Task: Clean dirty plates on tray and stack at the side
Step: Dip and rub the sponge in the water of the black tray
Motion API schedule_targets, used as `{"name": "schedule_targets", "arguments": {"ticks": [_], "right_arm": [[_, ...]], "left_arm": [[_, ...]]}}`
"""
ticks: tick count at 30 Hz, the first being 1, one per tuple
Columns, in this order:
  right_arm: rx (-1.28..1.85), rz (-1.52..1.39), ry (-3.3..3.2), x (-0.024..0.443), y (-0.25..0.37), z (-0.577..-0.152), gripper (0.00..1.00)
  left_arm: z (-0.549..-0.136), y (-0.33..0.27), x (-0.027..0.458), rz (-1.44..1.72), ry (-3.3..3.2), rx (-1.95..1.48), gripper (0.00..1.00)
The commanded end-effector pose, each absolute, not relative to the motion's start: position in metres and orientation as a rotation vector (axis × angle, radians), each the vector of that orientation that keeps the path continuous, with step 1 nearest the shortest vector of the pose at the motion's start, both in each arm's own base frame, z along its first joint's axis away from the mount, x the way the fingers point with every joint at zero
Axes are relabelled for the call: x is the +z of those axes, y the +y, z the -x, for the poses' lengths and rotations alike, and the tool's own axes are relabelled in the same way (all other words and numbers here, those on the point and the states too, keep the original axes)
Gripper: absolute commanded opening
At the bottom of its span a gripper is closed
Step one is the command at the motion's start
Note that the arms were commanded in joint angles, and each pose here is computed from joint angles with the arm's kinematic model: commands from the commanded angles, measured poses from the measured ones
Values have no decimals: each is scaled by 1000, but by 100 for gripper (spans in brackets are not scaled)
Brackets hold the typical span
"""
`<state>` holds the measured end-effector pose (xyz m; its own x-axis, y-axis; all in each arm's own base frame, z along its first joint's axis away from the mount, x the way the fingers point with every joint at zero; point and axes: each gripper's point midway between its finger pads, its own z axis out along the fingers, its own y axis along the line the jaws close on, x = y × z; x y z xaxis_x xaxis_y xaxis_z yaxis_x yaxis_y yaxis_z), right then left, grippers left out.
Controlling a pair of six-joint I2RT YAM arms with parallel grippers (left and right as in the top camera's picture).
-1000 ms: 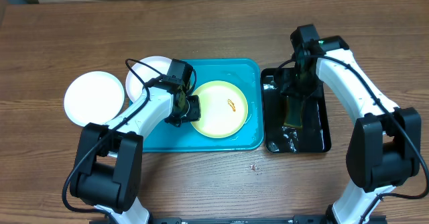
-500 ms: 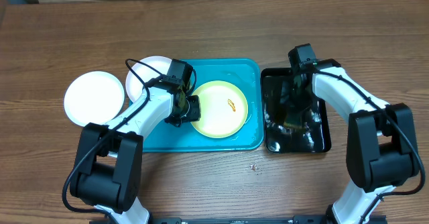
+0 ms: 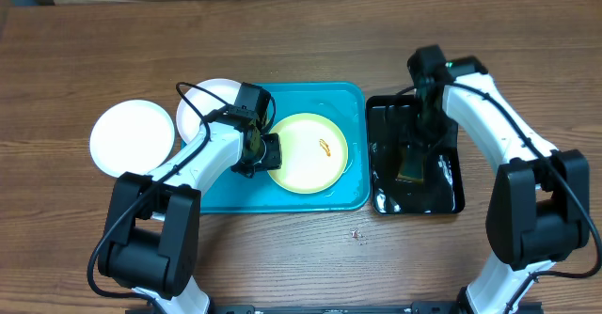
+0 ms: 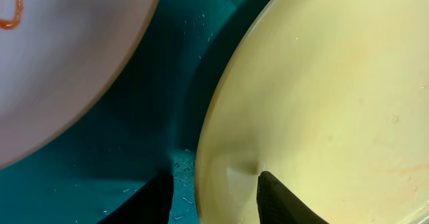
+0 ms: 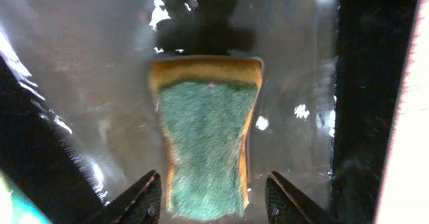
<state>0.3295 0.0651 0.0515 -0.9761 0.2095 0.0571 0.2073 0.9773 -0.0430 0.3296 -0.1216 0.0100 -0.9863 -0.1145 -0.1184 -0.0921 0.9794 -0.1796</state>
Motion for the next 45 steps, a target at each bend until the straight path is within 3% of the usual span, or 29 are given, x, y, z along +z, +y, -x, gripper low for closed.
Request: {"name": "schedule_targets", "arguments": {"ticks": [1, 7, 8, 10, 11, 17, 27, 29, 32, 33, 40, 43, 45], "right_arm": [[114, 355, -3064, 33, 56, -320, 55], [43, 359, -3077, 9, 62, -315, 53], [28, 358, -3072, 9, 64, -315, 46], [4, 359, -3073, 9, 67, -315, 6], [2, 359, -3071, 9, 67, -315, 4], [0, 309, -3078, 14, 67, -317, 4], [-3, 264, -3108, 71, 72, -336, 4], [43, 262, -3119, 72, 67, -337, 4], [52, 263, -3118, 71, 66, -336, 4], [30, 260, -3114, 71, 69, -336, 4], [-140, 71, -3126, 74, 88, -340, 4], [-123, 67, -3139, 75, 86, -343, 4], [-93, 66, -3155, 75, 83, -346, 4]], "left_arm": [[-324, -123, 2, 115, 3019, -253, 43], [-324, -123, 3, 115, 3019, -253, 43], [-324, -123, 3, 115, 3019, -254, 43], [-324, -123, 3, 115, 3019, -253, 42], [-324, -123, 3, 115, 3019, -253, 42], [-324, -123, 3, 115, 3019, -254, 43], [-326, -123, 3, 114, 3013, -257, 46], [-327, -124, 3, 114, 3006, -260, 37], [-328, -124, 3, 113, 3002, -262, 6], [-328, -124, 3, 113, 3003, -262, 4], [-328, -124, 3, 113, 3005, -264, 8], [-328, -125, 3, 113, 3004, -265, 36], [-329, -125, 3, 112, 3000, -266, 39]]}}
